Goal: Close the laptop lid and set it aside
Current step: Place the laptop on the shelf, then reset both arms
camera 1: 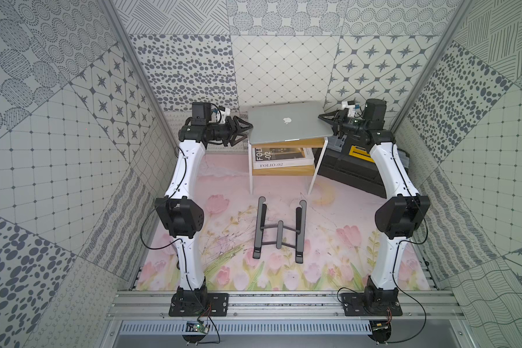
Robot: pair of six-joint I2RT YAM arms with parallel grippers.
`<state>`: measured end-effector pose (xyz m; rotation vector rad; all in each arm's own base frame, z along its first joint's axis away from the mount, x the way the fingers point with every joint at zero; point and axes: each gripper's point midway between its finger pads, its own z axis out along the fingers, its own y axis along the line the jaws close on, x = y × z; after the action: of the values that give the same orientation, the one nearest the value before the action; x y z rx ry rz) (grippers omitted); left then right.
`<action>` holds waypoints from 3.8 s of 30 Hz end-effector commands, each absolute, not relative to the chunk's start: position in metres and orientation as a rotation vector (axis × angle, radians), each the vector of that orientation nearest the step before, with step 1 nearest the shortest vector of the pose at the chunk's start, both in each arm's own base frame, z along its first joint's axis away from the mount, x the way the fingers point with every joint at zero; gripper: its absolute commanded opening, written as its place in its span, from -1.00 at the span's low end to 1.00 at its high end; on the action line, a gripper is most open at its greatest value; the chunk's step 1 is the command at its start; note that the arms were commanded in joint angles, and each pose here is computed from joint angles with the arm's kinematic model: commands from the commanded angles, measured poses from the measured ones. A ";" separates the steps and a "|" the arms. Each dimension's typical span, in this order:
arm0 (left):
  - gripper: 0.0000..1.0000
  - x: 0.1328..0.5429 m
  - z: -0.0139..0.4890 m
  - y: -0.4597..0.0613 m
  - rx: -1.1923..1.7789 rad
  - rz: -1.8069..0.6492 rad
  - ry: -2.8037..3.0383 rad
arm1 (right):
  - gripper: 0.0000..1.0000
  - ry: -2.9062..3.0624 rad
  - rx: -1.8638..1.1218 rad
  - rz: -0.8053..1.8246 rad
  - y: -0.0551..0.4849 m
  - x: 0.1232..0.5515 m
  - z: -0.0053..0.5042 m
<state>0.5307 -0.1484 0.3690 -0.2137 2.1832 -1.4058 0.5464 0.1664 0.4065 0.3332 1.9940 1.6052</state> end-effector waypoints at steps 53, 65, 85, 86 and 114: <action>0.26 0.527 0.371 -0.150 -0.137 -1.384 2.163 | 0.69 2.055 0.003 0.763 0.176 0.539 0.389; 0.36 0.521 0.386 -0.129 -0.167 -1.262 2.127 | 0.93 1.979 -0.055 0.703 0.163 0.531 0.422; 0.73 0.397 0.527 -0.112 0.100 -0.575 1.816 | 0.94 1.766 -0.194 0.692 0.162 0.403 0.538; 0.76 0.383 0.536 -0.116 0.129 -0.566 1.780 | 0.94 1.757 -0.227 0.669 0.166 0.391 0.539; 0.97 0.269 0.247 -0.015 -0.181 -0.123 1.487 | 0.94 1.360 0.016 0.090 0.045 0.255 0.259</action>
<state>0.2624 -0.0546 0.2232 -0.0231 1.6951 -0.3100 0.2610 0.0720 0.2155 -0.1383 1.5743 0.1484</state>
